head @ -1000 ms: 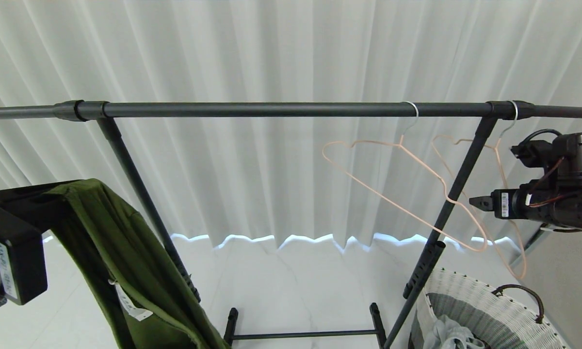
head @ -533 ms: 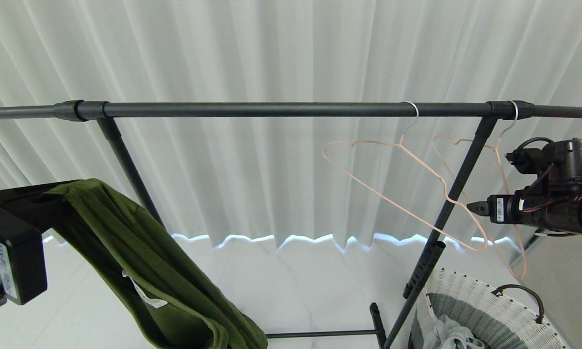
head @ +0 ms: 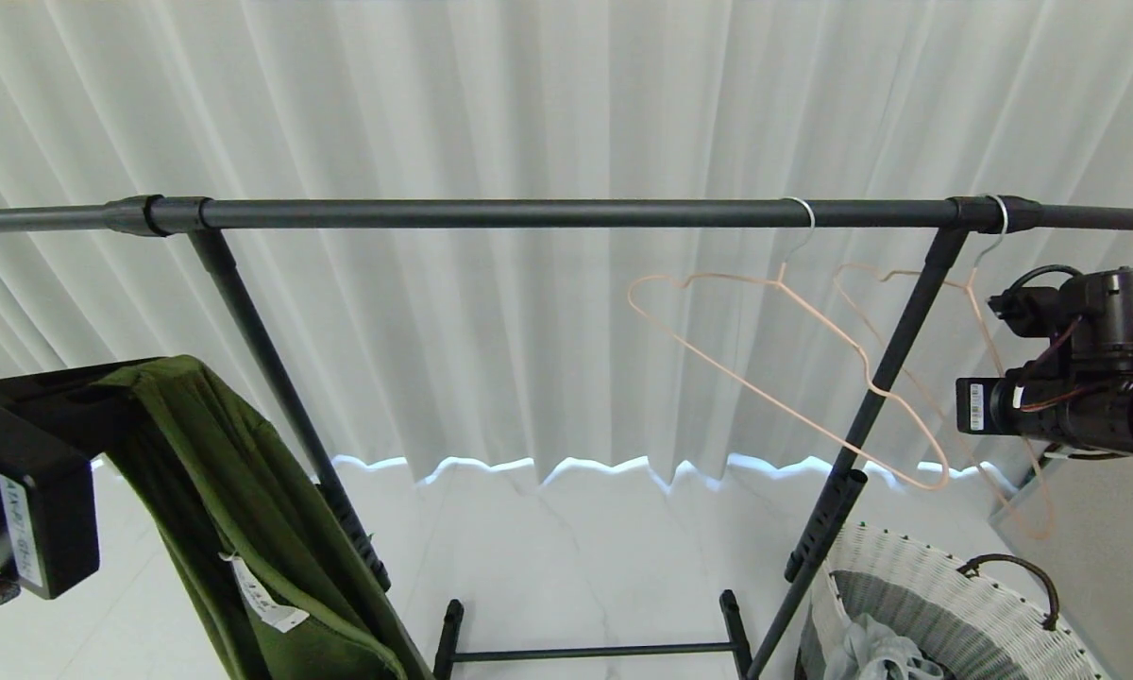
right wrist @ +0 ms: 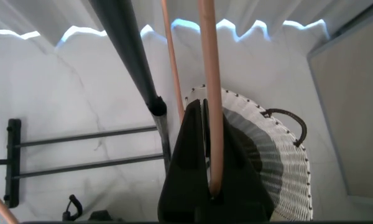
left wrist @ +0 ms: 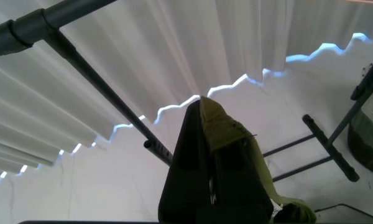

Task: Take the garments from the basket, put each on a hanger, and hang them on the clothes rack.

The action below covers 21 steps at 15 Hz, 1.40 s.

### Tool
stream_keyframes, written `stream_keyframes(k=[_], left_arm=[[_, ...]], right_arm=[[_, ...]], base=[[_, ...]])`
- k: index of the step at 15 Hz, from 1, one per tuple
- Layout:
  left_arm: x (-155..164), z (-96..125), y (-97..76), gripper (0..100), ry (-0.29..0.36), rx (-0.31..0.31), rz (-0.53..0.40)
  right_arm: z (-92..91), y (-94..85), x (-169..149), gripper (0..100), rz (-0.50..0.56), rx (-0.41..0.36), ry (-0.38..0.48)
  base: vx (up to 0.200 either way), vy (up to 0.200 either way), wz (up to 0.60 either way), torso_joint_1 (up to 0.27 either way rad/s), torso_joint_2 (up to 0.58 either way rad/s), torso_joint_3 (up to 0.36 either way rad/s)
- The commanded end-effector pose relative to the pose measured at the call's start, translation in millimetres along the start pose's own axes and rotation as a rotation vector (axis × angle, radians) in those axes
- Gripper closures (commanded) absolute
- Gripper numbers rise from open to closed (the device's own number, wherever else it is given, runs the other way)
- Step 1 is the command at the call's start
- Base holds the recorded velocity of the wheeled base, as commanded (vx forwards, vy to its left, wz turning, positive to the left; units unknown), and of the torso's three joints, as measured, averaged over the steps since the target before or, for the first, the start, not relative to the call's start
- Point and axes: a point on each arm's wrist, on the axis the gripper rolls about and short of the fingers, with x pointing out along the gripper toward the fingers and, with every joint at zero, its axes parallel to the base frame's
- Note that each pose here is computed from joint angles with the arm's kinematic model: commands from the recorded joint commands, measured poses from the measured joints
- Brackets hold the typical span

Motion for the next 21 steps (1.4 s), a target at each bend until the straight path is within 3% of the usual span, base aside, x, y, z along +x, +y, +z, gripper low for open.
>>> stream_keyframes(k=[1, 6, 12, 17, 21], left_arm=[[0.5, -0.8, -0.1, 100, 0.004, 0.001, 0.002], [3.9, -8.6, 1.0, 100, 0.035, 0.005, 0.031], [5.8, -9.7, 4.3, 100, 0.049, 0.001, 0.062], [5.9, -9.6, 5.9, 100, 0.051, -0.003, 0.075], [6.8, -10.6, 10.1, 100, 0.062, 0.006, 0.109]], right_arm=[[4.7, 0.8, -9.1, 100, 0.007, 0.001, -0.029], [13.5, 11.1, -45.3, 100, 0.053, -0.011, -0.121], [-19.8, 1.2, -91.8, 100, 0.021, -0.015, -0.134], [-40.9, -5.4, -113.5, 100, 0.022, -0.016, -0.137], [-48.0, -6.9, -116.9, 100, 0.021, -0.019, -0.130]], base=[[0.000, 0.000, 0.00, 0.000, 0.00, 0.000], [0.000, 0.000, 0.00, 0.000, 0.00, 0.000], [0.000, 0.000, 0.00, 0.000, 0.00, 0.000], [-0.200, 0.000, 0.00, 0.001, 0.01, 0.004], [-0.200, 0.000, 0.00, 0.001, 0.00, 0.006]])
